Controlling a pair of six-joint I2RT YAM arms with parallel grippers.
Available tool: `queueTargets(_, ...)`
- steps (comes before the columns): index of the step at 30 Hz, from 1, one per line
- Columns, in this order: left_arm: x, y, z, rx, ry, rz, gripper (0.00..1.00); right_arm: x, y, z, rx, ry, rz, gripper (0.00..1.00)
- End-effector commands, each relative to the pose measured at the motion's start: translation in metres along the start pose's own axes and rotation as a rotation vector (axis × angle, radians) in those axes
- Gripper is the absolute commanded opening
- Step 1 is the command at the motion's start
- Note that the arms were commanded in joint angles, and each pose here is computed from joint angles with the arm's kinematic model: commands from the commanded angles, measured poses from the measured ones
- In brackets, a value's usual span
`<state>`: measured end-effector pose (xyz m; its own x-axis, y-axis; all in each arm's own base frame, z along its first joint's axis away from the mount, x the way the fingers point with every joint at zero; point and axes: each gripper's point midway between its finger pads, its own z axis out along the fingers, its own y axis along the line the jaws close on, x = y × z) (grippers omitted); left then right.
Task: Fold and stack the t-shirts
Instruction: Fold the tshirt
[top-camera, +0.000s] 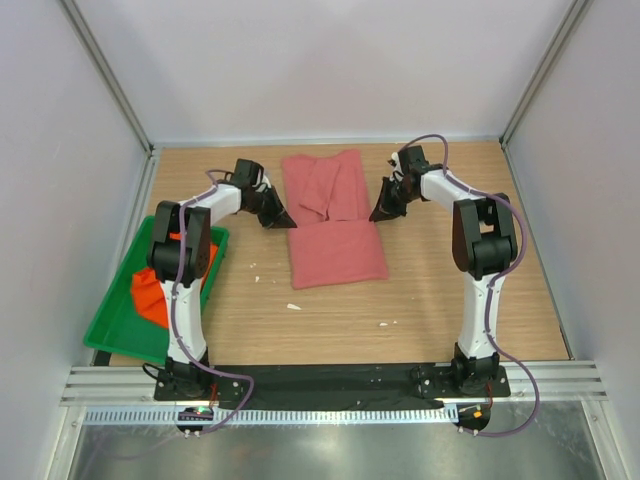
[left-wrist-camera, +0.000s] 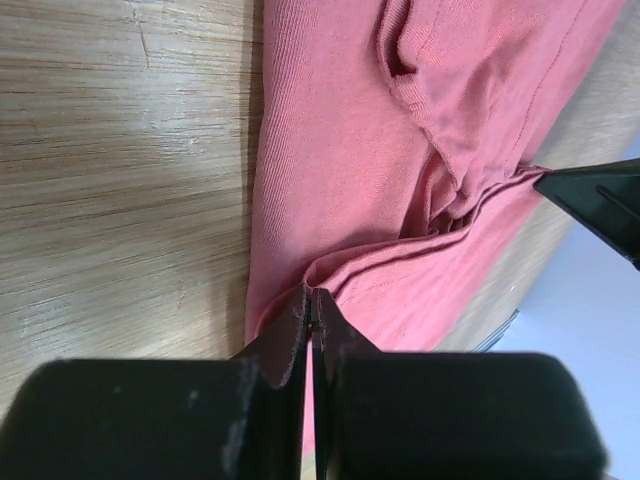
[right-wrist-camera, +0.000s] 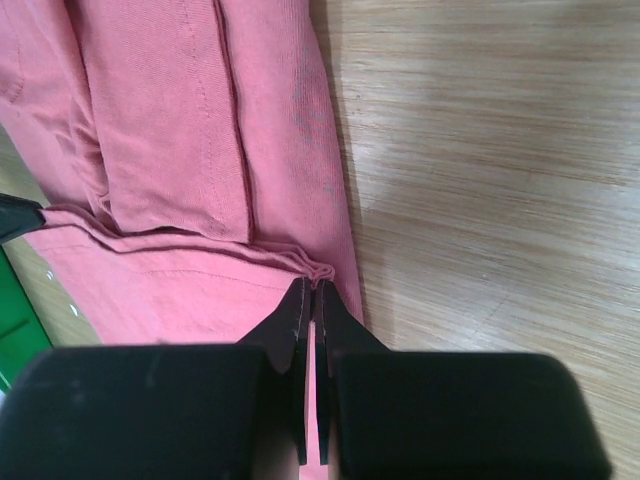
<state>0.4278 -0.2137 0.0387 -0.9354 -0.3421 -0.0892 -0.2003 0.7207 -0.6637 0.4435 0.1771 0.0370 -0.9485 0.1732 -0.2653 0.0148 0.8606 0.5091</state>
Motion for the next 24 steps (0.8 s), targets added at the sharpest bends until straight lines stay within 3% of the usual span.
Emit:
queueTargets(1,-0.011,-0.034,-0.024,0.068,-0.051,0.052,0.00,-0.024,0.025,-0.030,-0.019,-0.098,-0.027,0.01)
queueTargets(13,-0.020,-0.067,-0.056,0.108,-0.090,0.095,0.00,-0.028,0.051,-0.062,-0.086,-0.154,0.018,0.01)
queueTargets(24,-0.038,-0.045,-0.044,0.066,-0.080,0.063,0.00,-0.047,0.045,-0.044,-0.067,-0.155,0.015,0.01)
